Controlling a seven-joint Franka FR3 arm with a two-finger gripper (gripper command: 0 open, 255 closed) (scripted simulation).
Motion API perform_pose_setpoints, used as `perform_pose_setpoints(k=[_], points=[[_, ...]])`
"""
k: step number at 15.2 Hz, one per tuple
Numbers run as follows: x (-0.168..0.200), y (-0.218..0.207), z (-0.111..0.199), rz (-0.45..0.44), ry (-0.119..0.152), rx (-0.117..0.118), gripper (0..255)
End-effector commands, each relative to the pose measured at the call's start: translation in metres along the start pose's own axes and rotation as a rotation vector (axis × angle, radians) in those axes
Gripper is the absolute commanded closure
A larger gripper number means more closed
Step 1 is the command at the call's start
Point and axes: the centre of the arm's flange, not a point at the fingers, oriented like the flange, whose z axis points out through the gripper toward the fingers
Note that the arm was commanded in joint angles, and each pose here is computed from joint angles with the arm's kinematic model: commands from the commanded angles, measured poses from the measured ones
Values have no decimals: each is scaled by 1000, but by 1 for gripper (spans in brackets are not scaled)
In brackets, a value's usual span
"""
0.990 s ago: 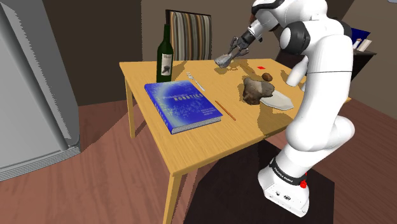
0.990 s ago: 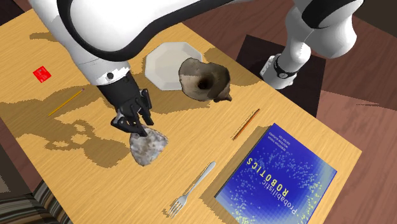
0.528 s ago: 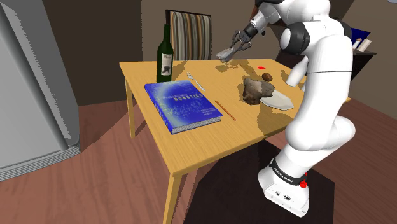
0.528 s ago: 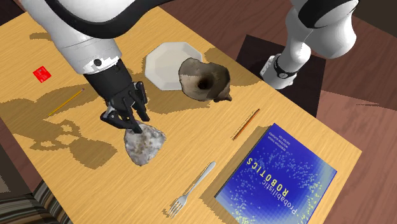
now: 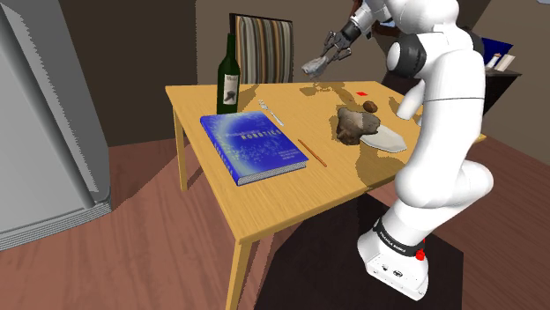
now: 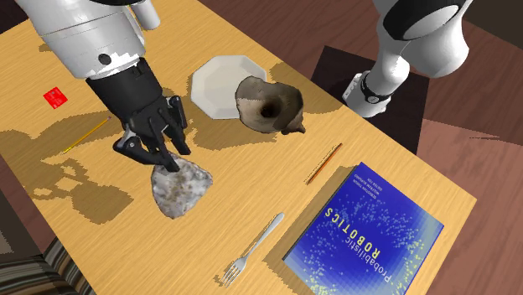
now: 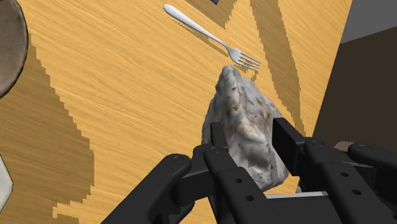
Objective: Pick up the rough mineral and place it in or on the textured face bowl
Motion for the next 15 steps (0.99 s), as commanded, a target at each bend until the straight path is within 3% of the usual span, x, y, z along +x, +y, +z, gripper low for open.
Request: perform_pose_setpoints(k=[1,15], points=[[-2,-1,-6,0,0,0,255],[-90,145,-77,0,0,0,255]])
